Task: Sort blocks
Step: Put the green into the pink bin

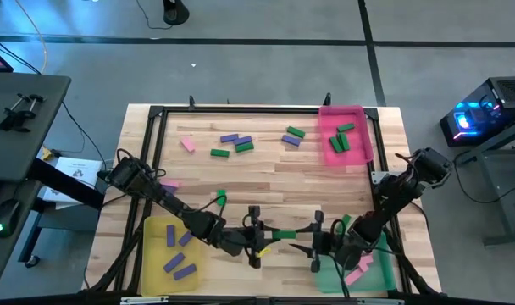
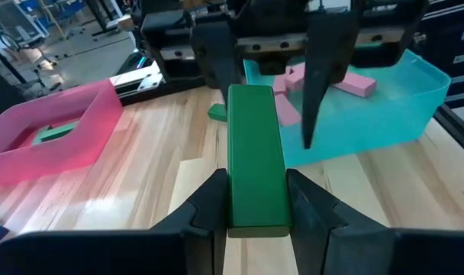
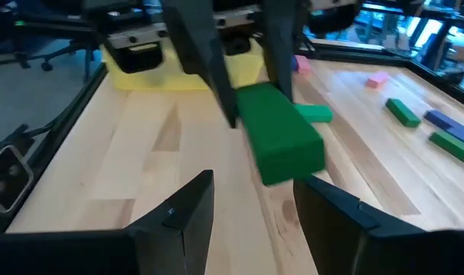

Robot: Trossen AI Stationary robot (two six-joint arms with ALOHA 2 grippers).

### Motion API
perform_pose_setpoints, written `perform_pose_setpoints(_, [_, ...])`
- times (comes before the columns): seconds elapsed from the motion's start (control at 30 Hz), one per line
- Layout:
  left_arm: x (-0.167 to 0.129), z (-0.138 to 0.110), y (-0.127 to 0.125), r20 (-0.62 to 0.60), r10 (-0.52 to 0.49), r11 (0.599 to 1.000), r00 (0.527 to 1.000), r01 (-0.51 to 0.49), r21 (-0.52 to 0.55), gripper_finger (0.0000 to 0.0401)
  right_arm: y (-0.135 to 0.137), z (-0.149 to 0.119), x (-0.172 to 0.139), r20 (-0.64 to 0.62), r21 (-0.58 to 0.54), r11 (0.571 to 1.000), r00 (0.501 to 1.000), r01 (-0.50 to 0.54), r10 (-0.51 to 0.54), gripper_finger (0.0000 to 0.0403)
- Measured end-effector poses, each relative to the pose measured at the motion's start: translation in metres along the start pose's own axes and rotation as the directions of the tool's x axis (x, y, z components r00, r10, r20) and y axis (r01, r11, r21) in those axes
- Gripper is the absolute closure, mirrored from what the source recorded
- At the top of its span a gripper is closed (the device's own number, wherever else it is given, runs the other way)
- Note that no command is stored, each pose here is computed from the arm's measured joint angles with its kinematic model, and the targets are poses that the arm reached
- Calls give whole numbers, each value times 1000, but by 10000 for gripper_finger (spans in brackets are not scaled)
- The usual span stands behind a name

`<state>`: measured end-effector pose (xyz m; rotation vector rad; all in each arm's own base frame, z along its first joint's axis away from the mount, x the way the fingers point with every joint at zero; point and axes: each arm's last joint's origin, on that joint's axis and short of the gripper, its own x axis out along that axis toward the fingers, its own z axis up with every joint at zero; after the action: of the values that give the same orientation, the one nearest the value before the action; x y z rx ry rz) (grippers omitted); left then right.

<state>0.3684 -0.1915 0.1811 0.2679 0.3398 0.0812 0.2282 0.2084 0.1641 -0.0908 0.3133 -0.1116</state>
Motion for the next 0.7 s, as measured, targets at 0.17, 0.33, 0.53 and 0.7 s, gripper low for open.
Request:
perform_pose_setpoints(0.17, [0,0,0,-5,0,1000,1000,0,-6,319,1,3,0,18,-47,999,1000,-18,19,236])
perform_pose_setpoints(0.33, [0,0,0,-5,6,1000,1000,-6,-13,319,-3,5,3,32,-69,997,999,36,-34,236])
perform_pose_setpoints(0.53, [0,-1,0,-11,-3,1000,1000,3,-9,318,-6,7,6,41,-57,996,997,71,-69,236])
perform_pose_setpoints(0.7, [0,-1,0,-10,-5,1000,1000,5,-10,318,-6,7,6,43,-78,994,997,72,-69,236])
